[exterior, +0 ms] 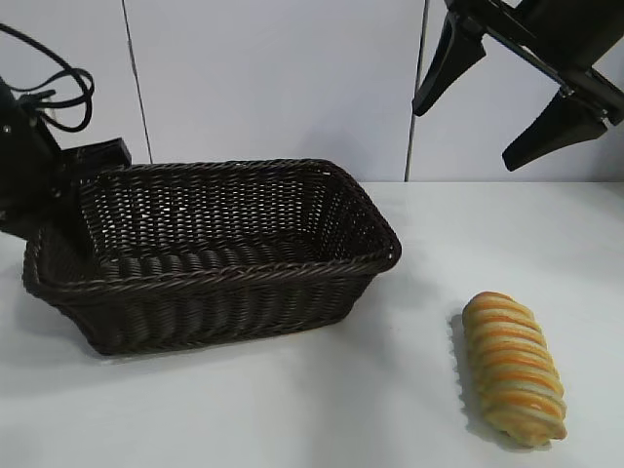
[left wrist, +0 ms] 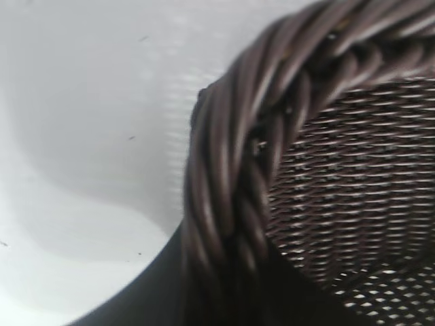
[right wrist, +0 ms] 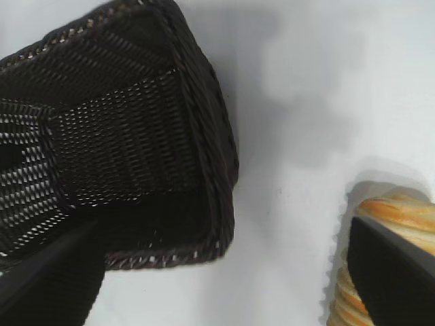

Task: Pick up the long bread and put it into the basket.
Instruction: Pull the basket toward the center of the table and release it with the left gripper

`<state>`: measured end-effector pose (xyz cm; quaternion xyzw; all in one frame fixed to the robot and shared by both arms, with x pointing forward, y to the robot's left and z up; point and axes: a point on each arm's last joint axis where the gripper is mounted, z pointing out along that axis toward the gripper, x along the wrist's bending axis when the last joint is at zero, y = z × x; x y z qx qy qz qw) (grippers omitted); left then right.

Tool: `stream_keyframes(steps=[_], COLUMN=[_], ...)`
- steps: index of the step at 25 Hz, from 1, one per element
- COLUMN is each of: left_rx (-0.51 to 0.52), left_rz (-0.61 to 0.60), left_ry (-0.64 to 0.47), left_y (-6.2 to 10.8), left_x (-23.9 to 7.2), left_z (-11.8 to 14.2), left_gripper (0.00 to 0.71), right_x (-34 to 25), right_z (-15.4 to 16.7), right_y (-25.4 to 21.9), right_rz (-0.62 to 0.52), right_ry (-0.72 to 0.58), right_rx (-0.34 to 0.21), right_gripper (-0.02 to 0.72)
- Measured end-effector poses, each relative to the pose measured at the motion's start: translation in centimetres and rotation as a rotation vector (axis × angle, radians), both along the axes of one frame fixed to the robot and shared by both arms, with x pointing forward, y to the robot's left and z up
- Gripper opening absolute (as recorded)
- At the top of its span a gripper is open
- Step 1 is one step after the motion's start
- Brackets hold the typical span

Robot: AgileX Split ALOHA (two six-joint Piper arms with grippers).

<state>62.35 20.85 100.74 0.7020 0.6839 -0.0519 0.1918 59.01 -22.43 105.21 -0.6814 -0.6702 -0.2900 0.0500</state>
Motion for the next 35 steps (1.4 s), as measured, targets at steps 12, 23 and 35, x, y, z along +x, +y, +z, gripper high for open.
stream_keyframes(steps=[12,23,35], left_rx=[-0.034,-0.007,-0.017], left_rz=[-0.067,-0.052,-0.050], left_ry=[0.094,0.094,0.109], left_y=[-2.9,-2.8,-2.9], left_x=[1.0,2.0,2.1], left_z=[-4.4,-7.1,-6.1], left_gripper=[0.100,0.121,0.632], right_x=[-0.1,-0.1,-0.1], right_z=[0.0,0.0,0.0], right_y=[0.0,0.0,0.0], right_rz=[0.005,0.008,0.008], right_ry=[0.008,0.014,0.014], right_rx=[0.000,0.002,0.002], right_gripper=[0.695,0.695,0.695])
